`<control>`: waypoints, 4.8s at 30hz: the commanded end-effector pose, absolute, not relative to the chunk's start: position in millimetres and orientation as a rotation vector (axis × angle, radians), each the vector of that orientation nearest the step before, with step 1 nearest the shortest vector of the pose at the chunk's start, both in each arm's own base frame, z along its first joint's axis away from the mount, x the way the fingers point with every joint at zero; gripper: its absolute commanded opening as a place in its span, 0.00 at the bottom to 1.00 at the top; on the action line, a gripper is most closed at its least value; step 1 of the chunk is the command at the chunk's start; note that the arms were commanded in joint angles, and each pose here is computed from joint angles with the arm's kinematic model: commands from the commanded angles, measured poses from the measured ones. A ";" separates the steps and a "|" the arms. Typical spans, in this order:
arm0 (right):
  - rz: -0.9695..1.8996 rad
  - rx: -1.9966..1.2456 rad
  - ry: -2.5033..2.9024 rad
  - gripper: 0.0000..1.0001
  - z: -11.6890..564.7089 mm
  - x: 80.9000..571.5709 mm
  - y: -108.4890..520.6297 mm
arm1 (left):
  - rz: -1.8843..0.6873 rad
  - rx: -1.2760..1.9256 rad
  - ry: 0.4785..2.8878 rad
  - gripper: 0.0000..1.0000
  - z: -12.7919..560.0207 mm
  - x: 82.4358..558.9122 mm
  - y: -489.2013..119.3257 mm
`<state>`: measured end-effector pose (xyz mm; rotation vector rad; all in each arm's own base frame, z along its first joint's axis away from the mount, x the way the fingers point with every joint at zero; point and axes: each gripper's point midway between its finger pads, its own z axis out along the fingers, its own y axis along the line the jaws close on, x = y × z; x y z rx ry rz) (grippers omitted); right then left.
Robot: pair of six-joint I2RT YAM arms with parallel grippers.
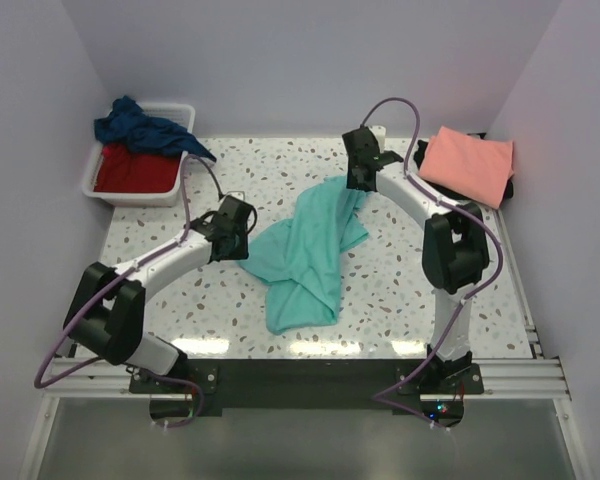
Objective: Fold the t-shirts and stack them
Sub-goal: Flatten the tshirt out
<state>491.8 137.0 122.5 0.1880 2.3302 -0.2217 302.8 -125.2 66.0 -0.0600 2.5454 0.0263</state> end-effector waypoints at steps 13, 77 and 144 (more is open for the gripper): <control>-0.153 0.192 2.288 0.54 150.2 483.4 141.5 | -0.060 -0.117 2.593 0.40 32.2 323.5 -124.6; 0.329 -0.822 2.394 0.54 96.4 277.4 366.7 | 0.089 -0.279 1.664 0.00 444.5 463.5 -88.5; 0.399 -1.426 1.981 0.54 51.2 199.7 560.9 | 0.170 -0.341 2.036 0.00 269.0 511.2 -10.1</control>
